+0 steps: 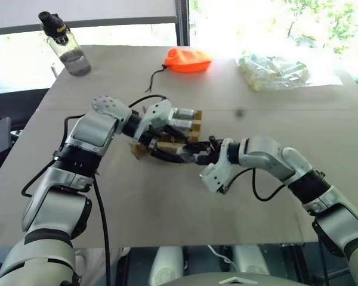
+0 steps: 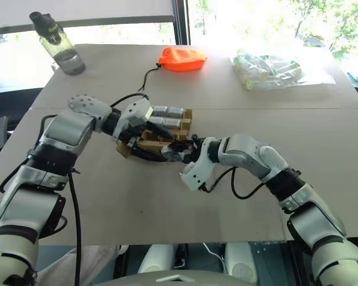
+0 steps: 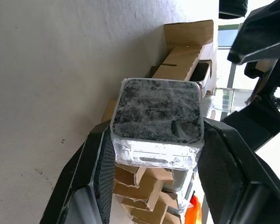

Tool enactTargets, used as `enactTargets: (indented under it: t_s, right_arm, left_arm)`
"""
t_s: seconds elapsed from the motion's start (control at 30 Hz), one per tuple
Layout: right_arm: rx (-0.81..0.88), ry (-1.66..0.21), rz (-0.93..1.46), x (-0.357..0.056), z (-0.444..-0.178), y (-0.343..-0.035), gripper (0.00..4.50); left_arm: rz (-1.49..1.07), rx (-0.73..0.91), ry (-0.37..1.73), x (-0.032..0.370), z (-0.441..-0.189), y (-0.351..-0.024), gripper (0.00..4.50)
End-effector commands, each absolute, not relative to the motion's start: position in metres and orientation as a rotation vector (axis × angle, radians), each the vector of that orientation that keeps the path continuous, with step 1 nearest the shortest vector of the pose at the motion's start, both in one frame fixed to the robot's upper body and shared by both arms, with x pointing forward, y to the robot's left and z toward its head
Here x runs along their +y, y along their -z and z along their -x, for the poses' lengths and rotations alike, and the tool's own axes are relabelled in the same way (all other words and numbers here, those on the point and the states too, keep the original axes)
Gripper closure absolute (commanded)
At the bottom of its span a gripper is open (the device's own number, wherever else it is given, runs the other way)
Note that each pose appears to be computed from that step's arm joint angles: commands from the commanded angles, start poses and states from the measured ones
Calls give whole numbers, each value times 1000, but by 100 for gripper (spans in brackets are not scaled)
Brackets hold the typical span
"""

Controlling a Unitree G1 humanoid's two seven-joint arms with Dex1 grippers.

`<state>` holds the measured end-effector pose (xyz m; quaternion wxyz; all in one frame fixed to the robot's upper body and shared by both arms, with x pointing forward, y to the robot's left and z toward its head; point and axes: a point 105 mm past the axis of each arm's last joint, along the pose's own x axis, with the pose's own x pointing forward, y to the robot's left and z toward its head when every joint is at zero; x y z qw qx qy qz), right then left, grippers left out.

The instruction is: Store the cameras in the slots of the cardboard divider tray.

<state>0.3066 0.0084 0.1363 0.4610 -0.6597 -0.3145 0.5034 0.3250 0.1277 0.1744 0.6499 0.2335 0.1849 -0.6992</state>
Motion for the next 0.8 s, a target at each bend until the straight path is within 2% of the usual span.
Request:
enactTargets:
  t_s: [0.03, 0.47, 0.5, 0.6, 0.67, 0.7, 0.73, 0.8]
  right_arm:
    - [-842, -1190, 1635, 13, -308, -153, 257]
    - [-893, -1195, 1623, 24, -303, -159, 257]
    - [-893, -1195, 1622, 24, -303, -159, 257]
    - [-904, -1194, 1616, 25, -302, -161, 257]
    - [-906, -1197, 1611, 27, -301, -162, 257]
    - [-905, -1201, 1609, 27, -301, -161, 257]
    - [-905, -1203, 1608, 27, -300, -161, 257]
    - [-886, -1211, 1604, 26, -300, -159, 257]
  left_arm:
    - [-572, 408, 1598, 128, -322, -181, 58]
    - [-595, 428, 1600, 129, -324, -178, 58]
    - [-596, 429, 1605, 129, -323, -178, 112]
    - [-577, 427, 1618, 128, -320, -179, 233]
    - [-585, 429, 1611, 128, -321, -178, 295]
    - [-587, 429, 1607, 129, -322, -178, 354]
    - [-588, 429, 1606, 129, -322, -178, 370]
    - [-587, 428, 1605, 128, -322, -178, 372]
